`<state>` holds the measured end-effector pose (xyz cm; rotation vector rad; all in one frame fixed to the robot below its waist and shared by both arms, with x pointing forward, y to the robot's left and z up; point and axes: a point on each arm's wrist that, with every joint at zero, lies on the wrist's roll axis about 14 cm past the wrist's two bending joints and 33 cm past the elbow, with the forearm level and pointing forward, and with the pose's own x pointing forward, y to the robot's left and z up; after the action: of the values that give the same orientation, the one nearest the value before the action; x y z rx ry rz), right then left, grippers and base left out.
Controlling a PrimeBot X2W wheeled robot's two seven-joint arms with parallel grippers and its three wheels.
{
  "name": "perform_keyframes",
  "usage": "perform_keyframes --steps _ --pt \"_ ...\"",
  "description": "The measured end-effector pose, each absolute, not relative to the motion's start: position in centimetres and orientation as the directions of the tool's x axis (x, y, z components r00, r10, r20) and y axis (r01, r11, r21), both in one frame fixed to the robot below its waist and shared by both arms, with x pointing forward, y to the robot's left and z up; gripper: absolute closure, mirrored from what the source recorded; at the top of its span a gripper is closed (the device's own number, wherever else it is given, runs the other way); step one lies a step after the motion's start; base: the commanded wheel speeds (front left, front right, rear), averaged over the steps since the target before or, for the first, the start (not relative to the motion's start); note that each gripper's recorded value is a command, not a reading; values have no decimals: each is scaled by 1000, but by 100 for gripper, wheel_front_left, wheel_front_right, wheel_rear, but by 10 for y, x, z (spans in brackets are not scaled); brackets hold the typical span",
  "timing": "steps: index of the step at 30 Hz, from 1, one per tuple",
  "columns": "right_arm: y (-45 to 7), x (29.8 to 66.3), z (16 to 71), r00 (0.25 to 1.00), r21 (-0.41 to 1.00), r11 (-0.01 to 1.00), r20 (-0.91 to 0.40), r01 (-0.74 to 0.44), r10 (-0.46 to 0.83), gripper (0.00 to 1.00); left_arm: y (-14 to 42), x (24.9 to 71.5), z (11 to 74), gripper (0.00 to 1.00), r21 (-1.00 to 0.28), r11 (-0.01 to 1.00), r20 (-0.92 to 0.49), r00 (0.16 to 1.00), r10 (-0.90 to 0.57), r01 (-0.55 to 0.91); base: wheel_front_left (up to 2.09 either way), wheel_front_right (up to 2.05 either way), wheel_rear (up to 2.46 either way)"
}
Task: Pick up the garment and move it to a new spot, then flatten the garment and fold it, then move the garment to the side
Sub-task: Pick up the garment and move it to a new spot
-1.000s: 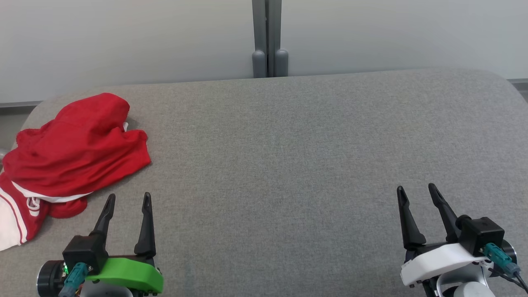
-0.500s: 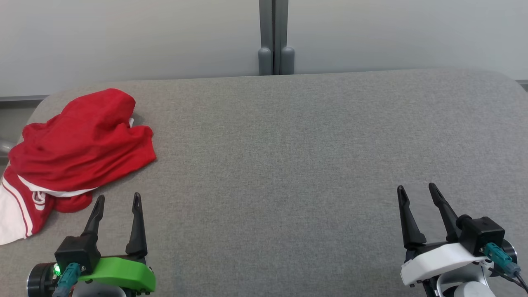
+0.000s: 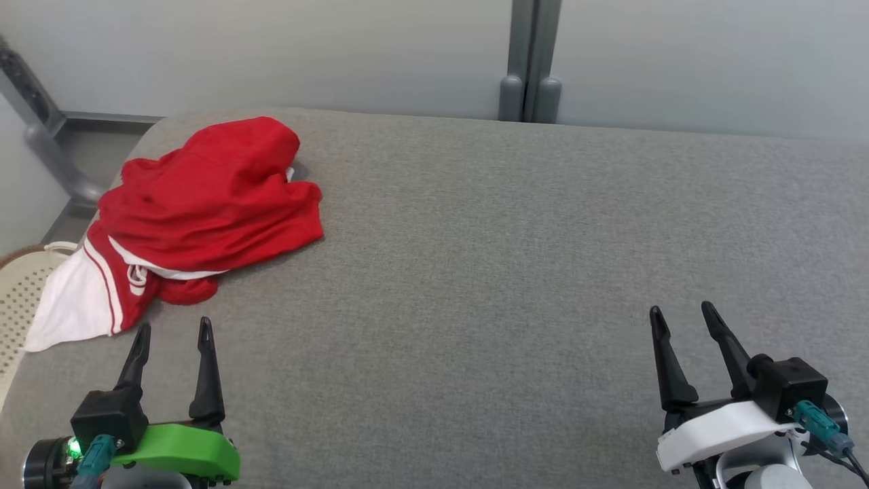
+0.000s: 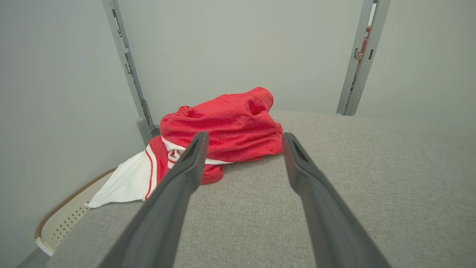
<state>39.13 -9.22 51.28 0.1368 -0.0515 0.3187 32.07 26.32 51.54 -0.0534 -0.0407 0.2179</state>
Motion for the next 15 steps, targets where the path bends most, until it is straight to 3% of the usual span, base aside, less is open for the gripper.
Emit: perform_keyframes --steps 15 --pt "-24 403 508 874 137 864 63 -485 481 0 321 260 516 0 -31 907 21 907 421 -420 0 0 0"
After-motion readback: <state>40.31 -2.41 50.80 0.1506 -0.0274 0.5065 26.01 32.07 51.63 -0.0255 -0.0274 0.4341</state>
